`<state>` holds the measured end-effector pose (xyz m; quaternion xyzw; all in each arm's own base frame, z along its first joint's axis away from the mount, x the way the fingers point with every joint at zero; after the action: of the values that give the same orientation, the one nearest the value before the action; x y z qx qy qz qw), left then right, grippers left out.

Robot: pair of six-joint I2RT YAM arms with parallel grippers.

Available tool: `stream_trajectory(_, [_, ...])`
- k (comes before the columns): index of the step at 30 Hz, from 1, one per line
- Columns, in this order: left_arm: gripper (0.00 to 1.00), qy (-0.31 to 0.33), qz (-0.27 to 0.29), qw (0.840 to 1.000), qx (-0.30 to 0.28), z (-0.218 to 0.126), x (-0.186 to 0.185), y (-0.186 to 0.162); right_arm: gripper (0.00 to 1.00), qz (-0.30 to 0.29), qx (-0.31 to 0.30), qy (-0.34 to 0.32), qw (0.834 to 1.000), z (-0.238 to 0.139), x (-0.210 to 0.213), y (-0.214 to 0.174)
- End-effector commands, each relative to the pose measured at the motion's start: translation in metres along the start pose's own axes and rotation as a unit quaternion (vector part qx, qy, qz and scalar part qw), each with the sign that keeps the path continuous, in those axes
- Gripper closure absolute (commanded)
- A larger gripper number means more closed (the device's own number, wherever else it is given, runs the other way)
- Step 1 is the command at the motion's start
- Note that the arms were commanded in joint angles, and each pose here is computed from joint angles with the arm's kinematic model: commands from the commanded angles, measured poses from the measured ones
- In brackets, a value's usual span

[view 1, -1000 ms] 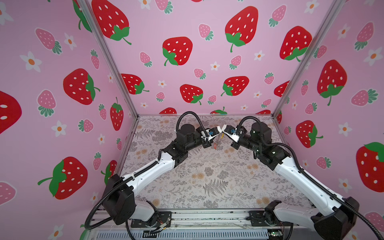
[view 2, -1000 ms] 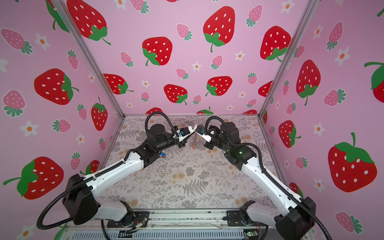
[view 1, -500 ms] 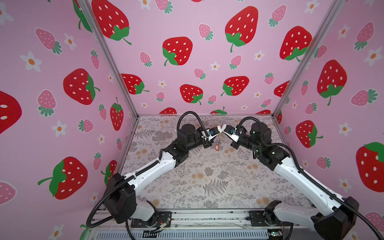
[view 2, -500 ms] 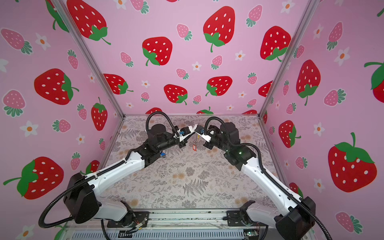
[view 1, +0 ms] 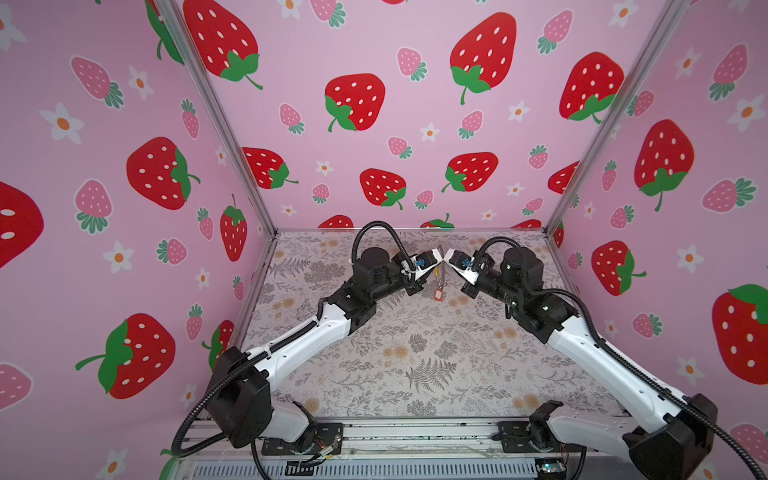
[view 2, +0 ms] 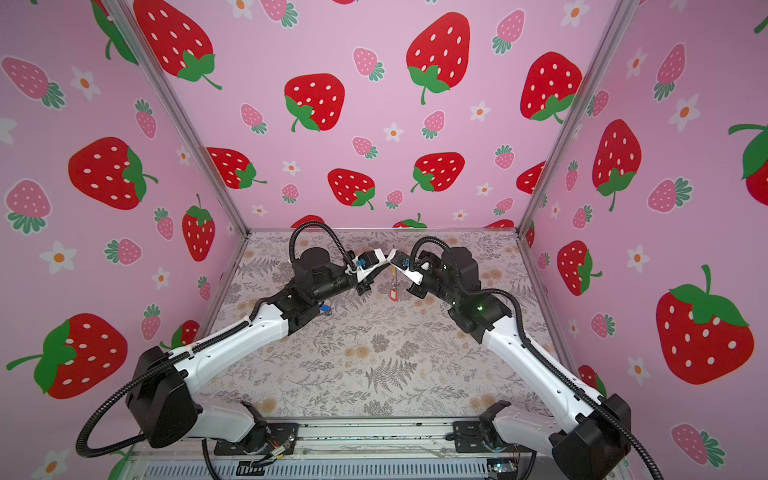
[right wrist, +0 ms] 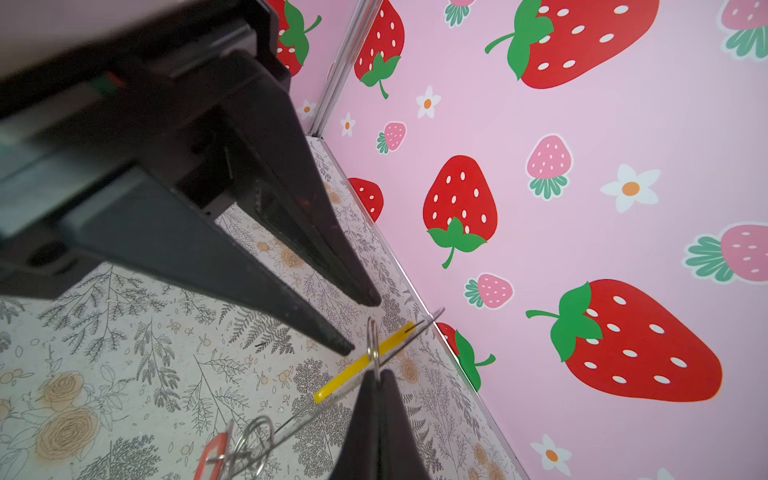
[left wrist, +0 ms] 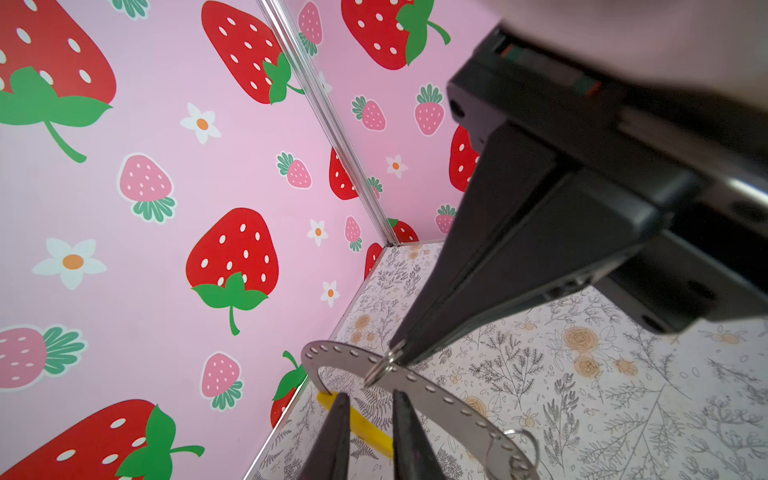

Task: Put the keys on the keyring

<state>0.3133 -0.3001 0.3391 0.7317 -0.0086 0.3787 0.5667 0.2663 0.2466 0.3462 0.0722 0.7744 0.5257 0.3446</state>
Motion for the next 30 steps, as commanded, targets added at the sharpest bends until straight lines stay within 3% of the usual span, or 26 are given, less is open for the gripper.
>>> stream_trajectory(1, [0.78,0.02,-0.015,0.999,-0.04,-0.011,0.016,0.02,1.0,-0.006,-0.03,-0.02,0.999,-0.009,-0.005,0.014])
stream_trajectory(30, [0.76,-0.002,-0.045,0.997,-0.055,-0.002,0.014,0.023,1.0,-0.006,-0.049,0.0,0.999,-0.009,-0.001,0.02])
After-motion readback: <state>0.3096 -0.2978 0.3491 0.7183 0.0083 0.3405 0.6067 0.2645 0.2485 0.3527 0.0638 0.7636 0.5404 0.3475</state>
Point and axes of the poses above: each gripper's point midway between its finger pads, its own z axis out along the fingers, its own x axis along the line the jaws close on, y = z × x, the point moved 4 cm from there along -z, back along the fingers, and after that the axes turned 6 degrees about z, right-handed, at the moved point
